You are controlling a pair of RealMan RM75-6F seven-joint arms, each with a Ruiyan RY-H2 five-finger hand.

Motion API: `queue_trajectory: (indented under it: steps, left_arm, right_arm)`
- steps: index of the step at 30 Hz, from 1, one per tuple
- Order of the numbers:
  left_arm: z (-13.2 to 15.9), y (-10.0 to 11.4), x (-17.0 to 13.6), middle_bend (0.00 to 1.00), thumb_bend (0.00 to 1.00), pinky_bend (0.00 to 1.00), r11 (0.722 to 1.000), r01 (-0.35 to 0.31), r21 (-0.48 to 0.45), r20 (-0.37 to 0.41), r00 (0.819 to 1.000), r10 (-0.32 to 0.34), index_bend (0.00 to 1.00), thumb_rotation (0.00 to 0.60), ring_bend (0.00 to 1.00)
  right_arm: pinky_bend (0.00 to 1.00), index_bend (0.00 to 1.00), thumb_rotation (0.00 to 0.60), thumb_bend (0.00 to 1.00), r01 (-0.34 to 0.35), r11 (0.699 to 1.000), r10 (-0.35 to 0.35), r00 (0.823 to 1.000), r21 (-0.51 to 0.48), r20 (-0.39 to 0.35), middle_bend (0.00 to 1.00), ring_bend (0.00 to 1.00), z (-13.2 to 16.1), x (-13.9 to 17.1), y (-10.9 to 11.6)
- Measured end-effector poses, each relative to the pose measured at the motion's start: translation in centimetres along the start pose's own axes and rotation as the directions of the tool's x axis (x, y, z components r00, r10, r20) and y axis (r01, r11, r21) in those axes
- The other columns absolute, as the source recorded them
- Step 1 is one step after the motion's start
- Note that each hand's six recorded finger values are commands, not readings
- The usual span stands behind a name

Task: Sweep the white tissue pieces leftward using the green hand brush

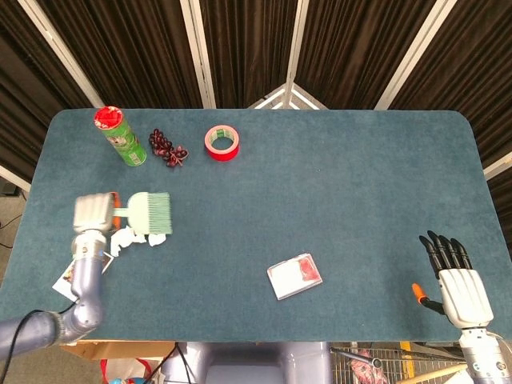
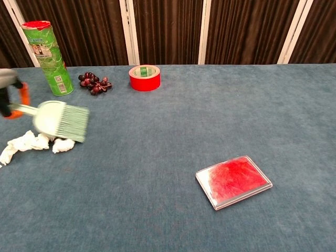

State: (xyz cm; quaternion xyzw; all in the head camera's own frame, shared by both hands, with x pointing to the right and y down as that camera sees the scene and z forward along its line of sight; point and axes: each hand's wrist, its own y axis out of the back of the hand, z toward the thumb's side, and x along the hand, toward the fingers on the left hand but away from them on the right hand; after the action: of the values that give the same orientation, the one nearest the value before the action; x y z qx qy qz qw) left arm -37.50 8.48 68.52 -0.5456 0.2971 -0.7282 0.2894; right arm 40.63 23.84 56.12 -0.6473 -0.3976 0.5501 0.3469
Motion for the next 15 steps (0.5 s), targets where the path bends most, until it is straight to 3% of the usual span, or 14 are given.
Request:
queue_trajectory:
  steps: [8,15]
  left_arm:
    - [-7.6,0.3,-0.7,1.00,0.74,1.00,0.999,0.026,-0.031,-0.111,0.993,-0.029,0.77,0.600,1.00]
    - [-9.8,2.7,-1.9,1.00,0.74,1.00,0.980,-0.061,-0.187,-0.094,0.995,0.044,0.76,0.600,1.00]
  right_arm:
    - [0.00,0.00,0.600,0.32,0.003,1.000,-0.003,1.000,0.003,-0.005,0.00,0.00,0.3,0.0,0.0]
    - [0.00,0.00,0.600,0.32,0.004,1.000,-0.004,1.000,0.009,-0.013,0.00,0.00,0.6,-0.2,-0.1]
